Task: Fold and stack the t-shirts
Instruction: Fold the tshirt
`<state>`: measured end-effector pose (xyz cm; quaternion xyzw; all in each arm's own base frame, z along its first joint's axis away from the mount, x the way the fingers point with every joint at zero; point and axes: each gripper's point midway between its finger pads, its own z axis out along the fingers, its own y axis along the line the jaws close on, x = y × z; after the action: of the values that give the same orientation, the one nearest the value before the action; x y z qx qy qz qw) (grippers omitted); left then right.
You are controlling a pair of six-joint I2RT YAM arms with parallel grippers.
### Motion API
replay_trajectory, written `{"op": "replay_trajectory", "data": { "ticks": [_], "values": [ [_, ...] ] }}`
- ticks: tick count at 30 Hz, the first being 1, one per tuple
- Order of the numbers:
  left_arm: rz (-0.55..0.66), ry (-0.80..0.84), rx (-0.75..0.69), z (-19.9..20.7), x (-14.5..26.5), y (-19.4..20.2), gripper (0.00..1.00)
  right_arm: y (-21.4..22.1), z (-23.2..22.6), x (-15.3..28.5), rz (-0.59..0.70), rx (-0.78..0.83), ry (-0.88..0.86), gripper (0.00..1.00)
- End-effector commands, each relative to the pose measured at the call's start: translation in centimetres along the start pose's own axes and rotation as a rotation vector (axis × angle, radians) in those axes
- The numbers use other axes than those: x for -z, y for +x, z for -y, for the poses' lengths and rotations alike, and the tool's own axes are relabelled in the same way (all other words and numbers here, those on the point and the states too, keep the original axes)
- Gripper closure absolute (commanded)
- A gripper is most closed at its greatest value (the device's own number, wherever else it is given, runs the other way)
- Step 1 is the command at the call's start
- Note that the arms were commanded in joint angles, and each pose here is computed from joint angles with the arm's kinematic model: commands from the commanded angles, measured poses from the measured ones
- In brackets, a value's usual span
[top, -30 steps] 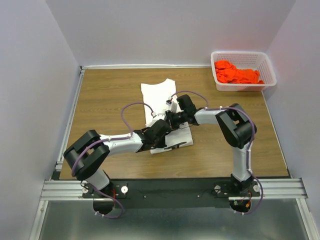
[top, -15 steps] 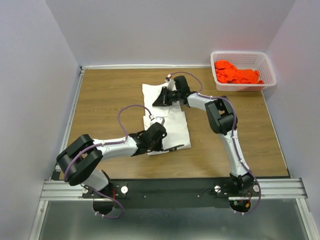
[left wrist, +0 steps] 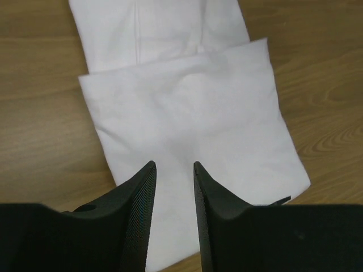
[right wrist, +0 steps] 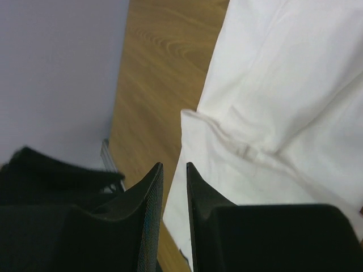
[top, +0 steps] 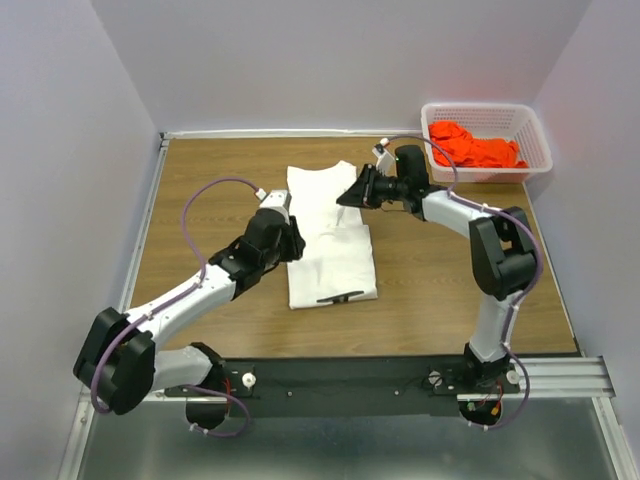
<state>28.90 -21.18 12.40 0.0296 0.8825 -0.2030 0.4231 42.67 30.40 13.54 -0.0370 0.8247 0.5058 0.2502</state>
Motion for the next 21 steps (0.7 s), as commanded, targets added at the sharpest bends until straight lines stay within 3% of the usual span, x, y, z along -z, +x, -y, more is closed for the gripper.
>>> {"op": "replay_trajectory", "data": {
  "ticks": [1, 3, 8, 13, 21],
  "values": [
    [0.063, 0.063, -0.006, -0.3, -0.5, -2.7, 0.60, 4.9, 0.7, 1.7, -0.063, -0.046, 0.004, 0.70],
    [-0.003, 0.072, 0.018, -0.7, -2.0, -1.7, 0.62, 5.8, 1.5, 1.7, -0.070, -0.059, 0.010, 0.70],
    [-0.034, 0.074, 0.080, -1.5, -5.1, -2.4, 0.67, 7.9, 4.0, 1.2, -0.100, -0.102, -0.005, 0.71],
    [-0.088, 0.003, 0.106, -3.1, -8.5, -0.9, 0.71, 9.0, 9.2, 1.0, -0.112, -0.184, 0.026, 0.71],
    [-0.182, -0.136, 0.184, -8.2, -12.2, 2.2, 0.78, 7.9, 13.2, 2.0, -0.082, -0.239, 0.045, 0.71]
  ]
}}
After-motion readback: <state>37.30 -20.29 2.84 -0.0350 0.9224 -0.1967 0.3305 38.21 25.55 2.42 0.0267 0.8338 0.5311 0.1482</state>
